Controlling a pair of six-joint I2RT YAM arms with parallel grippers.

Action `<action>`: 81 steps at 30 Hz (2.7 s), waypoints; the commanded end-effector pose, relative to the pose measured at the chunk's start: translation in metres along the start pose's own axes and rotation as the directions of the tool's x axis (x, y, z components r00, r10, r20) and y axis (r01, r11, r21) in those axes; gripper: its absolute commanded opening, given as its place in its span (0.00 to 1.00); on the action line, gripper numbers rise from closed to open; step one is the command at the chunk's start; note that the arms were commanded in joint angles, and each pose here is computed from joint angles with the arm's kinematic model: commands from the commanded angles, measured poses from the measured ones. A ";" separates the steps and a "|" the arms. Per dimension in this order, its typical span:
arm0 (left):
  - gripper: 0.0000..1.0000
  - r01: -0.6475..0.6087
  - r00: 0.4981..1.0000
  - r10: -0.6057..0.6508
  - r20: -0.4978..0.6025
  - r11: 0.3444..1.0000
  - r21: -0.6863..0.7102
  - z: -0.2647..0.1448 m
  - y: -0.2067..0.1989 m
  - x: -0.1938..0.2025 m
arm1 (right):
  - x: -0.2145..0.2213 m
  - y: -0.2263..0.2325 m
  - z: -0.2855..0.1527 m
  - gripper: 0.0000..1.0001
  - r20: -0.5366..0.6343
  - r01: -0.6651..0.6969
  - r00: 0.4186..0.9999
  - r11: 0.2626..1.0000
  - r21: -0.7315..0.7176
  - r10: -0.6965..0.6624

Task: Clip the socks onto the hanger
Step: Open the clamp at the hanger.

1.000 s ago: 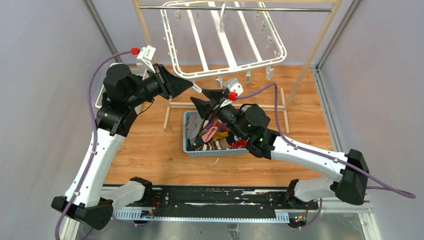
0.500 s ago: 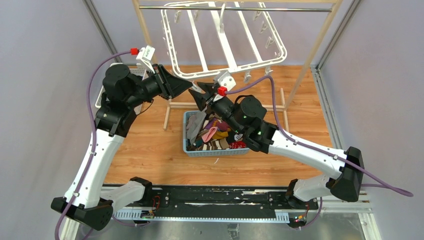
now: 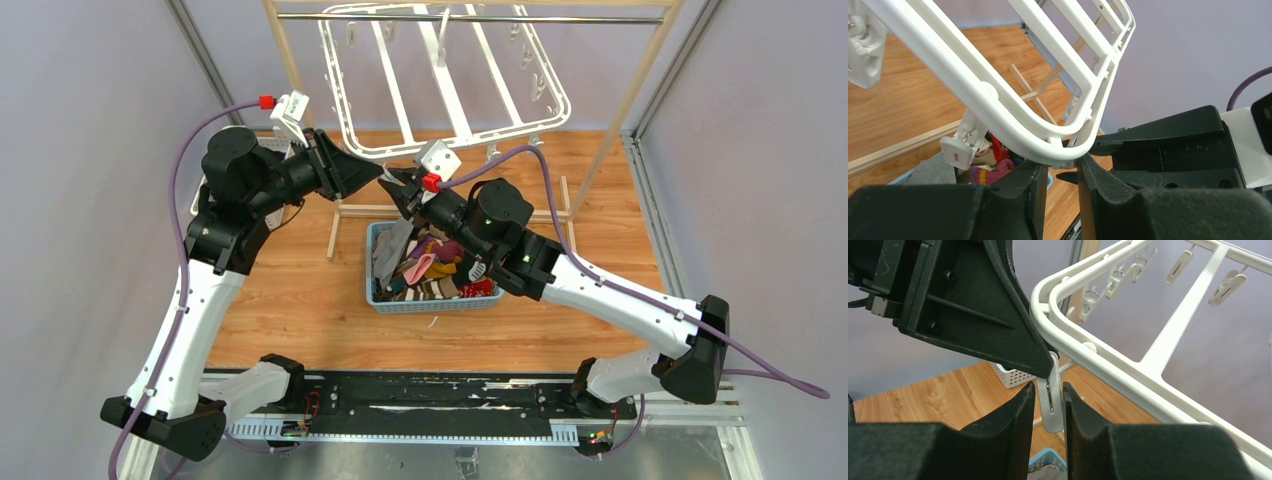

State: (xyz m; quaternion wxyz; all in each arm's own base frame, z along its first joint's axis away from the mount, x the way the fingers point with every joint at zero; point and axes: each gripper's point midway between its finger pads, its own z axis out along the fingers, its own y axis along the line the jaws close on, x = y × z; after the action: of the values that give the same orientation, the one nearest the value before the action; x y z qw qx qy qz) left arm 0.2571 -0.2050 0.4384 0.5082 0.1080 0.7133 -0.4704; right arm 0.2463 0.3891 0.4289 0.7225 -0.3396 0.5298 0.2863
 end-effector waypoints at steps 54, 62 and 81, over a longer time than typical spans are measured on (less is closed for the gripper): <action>0.70 0.056 0.997 -0.055 0.045 0.998 -0.028 -0.029 -0.010 0.009 | 0.019 0.013 0.008 0.00 0.006 -0.142 0.990 0.989 -0.044 0.142; 0.68 0.131 0.986 -0.124 0.111 0.989 -0.062 -0.028 -0.003 0.003 | 0.023 0.007 0.012 0.00 0.057 -0.195 0.980 0.980 0.047 0.192; 0.58 0.129 0.985 -0.120 0.120 0.989 -0.069 -0.020 0.004 -0.001 | 0.018 0.010 0.013 0.00 0.121 -0.280 0.956 0.954 0.109 0.267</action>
State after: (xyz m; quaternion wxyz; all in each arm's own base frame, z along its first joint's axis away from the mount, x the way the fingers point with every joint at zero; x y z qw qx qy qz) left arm 0.2491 -0.1902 0.4354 0.5107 0.0152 0.7098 -0.4849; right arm 0.2548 0.4001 0.4155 0.7244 -0.2151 0.5490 0.3571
